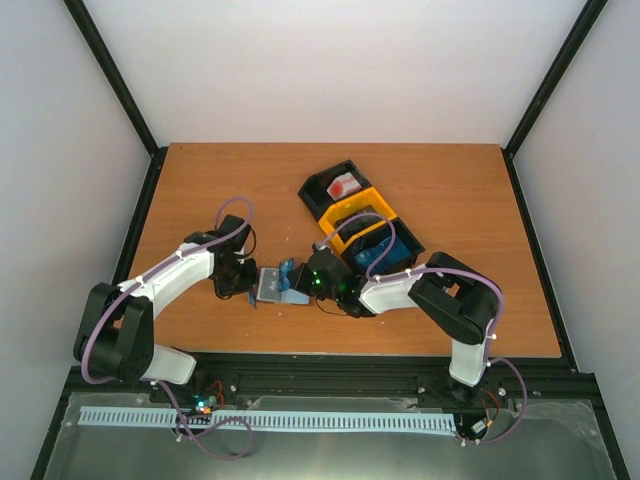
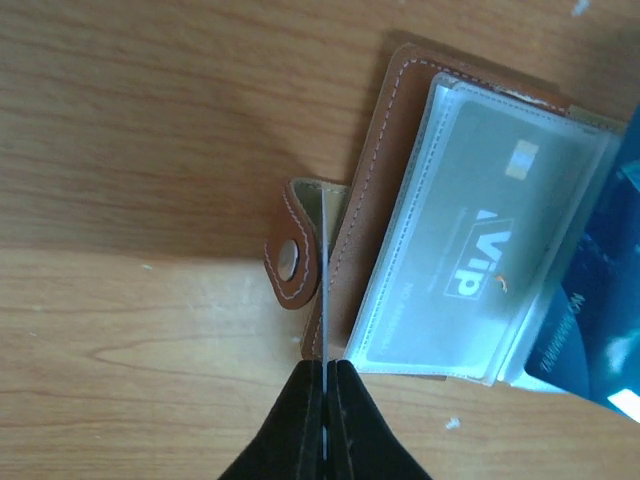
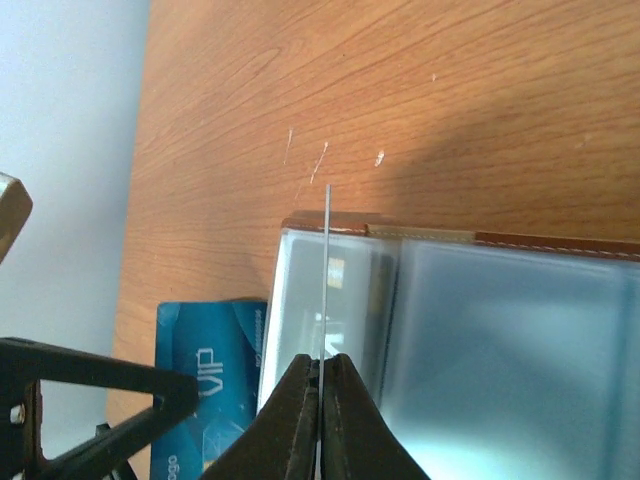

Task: Put the credit cards into the card holder

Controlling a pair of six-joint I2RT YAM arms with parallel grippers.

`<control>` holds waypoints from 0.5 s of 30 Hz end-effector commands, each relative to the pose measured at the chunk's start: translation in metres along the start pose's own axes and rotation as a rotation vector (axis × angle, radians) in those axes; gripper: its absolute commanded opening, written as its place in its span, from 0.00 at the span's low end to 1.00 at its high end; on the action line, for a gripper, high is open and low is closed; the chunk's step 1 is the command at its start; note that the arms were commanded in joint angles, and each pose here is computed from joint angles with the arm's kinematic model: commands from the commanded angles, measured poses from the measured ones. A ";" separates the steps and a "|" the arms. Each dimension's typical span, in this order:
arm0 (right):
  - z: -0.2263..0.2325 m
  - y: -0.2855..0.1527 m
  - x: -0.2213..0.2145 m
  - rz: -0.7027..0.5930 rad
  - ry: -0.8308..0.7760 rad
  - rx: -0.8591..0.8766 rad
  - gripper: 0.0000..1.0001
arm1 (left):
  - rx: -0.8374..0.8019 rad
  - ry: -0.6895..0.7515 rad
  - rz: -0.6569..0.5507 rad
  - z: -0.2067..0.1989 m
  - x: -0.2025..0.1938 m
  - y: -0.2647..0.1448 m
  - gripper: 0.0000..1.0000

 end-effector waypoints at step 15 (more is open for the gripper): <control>-0.029 -0.031 -0.013 -0.048 0.067 -0.037 0.03 | -0.063 0.004 0.100 0.004 -0.018 0.001 0.01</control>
Point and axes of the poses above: each gripper's point midway between its finger pads, its own y axis out along the fingers, its own z axis along the line the jaws close on, x = y × z, the point moved 7 cm from there along -y, back along the fingers, and after that the axes turned 15 degrees about -y, right-handed, at the moved point
